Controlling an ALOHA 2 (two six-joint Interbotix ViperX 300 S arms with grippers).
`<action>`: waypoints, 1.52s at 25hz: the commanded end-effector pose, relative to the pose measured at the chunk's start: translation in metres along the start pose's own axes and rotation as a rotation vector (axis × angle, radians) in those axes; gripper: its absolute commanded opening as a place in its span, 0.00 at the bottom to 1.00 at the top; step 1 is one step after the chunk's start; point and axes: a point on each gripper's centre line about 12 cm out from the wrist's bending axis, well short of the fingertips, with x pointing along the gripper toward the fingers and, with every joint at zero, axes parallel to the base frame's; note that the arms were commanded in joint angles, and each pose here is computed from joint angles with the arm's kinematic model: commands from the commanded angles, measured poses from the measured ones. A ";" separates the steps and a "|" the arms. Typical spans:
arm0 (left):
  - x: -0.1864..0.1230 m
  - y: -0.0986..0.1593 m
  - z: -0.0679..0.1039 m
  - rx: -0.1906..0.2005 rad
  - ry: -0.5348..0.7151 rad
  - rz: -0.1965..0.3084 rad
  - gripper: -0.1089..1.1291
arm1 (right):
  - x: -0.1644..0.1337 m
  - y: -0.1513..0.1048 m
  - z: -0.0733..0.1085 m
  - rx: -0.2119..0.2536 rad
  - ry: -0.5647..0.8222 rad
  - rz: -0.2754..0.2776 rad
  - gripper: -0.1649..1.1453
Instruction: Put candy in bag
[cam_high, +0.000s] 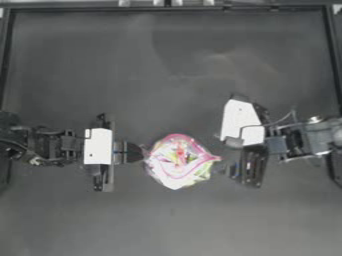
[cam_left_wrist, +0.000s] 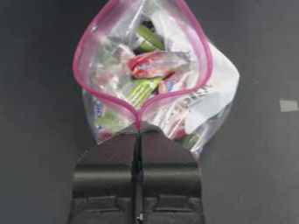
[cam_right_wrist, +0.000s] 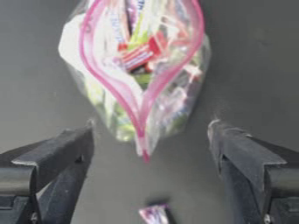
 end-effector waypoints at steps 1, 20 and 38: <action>-0.003 0.001 0.009 -0.002 -0.032 0.004 0.19 | -0.031 0.000 0.012 0.009 -0.033 0.007 0.90; -0.002 0.001 0.011 -0.002 -0.036 0.004 0.19 | -0.104 -0.010 -0.004 -0.063 0.083 0.025 0.90; -0.002 0.003 0.013 -0.008 -0.040 0.009 0.19 | -0.069 -0.010 -0.045 -0.086 0.151 0.044 0.90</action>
